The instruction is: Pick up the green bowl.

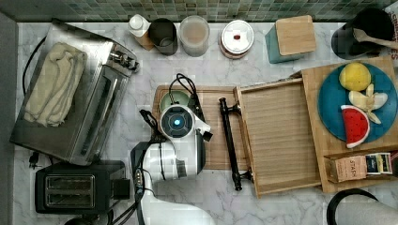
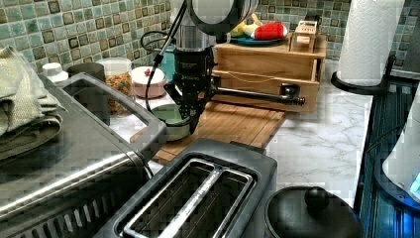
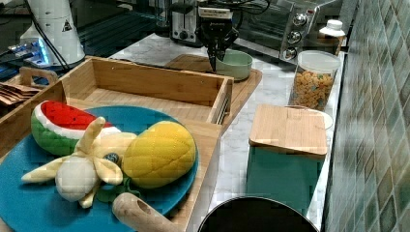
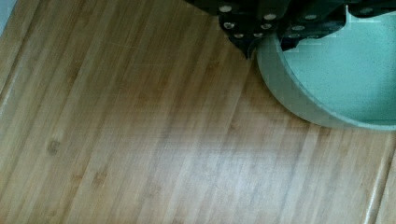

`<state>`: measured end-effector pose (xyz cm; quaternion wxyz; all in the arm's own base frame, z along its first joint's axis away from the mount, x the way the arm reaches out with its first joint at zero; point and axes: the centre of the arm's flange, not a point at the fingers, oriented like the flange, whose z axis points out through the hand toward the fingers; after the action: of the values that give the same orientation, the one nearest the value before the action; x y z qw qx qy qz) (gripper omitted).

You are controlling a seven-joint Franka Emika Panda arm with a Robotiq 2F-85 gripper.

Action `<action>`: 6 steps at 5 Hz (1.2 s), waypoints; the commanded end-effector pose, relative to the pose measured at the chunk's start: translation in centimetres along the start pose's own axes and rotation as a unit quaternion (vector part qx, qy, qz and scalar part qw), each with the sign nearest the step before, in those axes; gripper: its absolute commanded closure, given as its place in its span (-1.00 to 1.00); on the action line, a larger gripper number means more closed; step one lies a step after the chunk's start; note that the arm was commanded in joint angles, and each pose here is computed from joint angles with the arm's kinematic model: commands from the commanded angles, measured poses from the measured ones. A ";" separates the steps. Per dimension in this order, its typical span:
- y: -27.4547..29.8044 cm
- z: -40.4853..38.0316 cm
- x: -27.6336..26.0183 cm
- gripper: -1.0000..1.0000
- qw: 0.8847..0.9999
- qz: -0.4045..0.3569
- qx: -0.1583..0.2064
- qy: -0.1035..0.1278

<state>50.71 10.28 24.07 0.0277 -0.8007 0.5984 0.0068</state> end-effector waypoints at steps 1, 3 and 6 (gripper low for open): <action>-1.0 -5.7 -0.5 1.00 0.998 -0.045 0.017 0.051; -2.3 -18.4 2.1 1.00 0.997 -0.035 0.050 0.053; 1.2 -31.0 8.8 1.00 0.996 0.044 0.061 0.054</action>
<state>49.80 4.69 43.69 -0.0119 -0.8025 0.5966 0.0044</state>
